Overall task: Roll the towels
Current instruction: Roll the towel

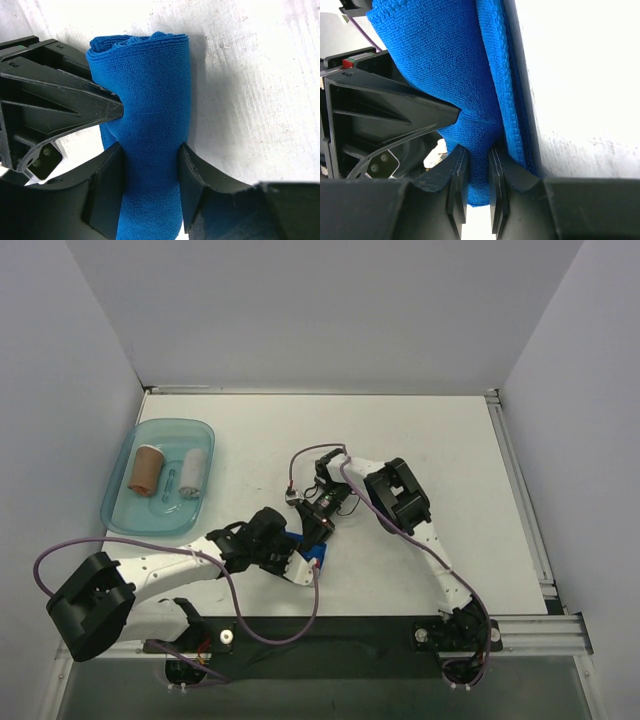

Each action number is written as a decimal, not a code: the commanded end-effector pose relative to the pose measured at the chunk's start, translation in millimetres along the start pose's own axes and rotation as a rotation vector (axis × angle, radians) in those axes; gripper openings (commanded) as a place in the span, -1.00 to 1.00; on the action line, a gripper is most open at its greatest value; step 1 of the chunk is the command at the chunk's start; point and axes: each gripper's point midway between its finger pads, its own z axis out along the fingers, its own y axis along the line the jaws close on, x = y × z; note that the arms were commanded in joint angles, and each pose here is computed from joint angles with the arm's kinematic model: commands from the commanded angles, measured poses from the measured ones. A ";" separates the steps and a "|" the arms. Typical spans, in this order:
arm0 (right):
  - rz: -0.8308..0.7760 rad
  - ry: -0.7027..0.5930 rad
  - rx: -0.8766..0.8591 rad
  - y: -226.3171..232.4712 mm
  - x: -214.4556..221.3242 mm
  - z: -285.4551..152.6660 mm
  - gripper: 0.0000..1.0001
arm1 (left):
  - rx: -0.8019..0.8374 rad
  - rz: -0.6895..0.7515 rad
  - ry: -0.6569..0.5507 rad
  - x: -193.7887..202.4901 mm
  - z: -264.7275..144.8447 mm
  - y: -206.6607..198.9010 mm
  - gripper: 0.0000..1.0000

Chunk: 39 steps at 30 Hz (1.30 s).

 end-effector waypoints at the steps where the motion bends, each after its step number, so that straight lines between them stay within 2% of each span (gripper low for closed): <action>1: -0.022 0.046 0.205 -55.5 6.6 -11.3 -0.66 | 0.176 -0.084 0.034 8.8 5.7 -46.1 -0.34; 6: -0.091 -0.016 0.270 -30.5 -8.9 -37.2 -0.28 | 0.278 -0.235 0.090 11.5 1.7 -60.6 -0.58; 7: -0.114 -0.037 0.285 -21.2 -12.8 -45.2 -0.21 | 0.283 -0.259 0.067 4.1 1.3 -54.4 -0.60; 11: -0.147 -0.125 0.334 -0.7 -25.1 -77.0 0.28 | 0.343 -0.417 0.059 3.0 -0.6 -49.5 -0.68; 16: -0.145 -0.228 0.358 17.7 -19.9 -114.8 0.29 | 0.416 -0.640 0.018 11.5 -9.3 -30.4 -0.69; 20: -0.122 -0.283 0.321 24.3 -2.2 -124.6 0.21 | 0.456 -0.753 -0.059 9.2 -11.6 -2.4 -0.68; 22: -0.155 -0.324 0.318 32.6 0.9 -128.6 0.19 | 0.520 -0.846 -0.081 14.2 -9.8 -2.7 -0.68; 23: -0.117 -0.322 0.305 26.9 11.0 -123.6 0.18 | 0.531 -0.873 -0.095 15.0 -8.9 2.4 -0.67; 27: -0.147 -0.365 0.292 29.0 15.1 -118.6 0.16 | 0.601 -1.011 -0.145 23.9 -6.2 23.3 -0.65; 31: -0.161 -0.411 0.297 28.5 11.0 -116.8 0.17 | 0.691 -1.159 -0.174 40.3 5.2 27.6 -0.64; 39: -0.247 -0.455 0.350 26.6 -8.9 -102.8 0.23 | 0.711 -1.284 -0.191 58.5 14.5 38.2 -0.64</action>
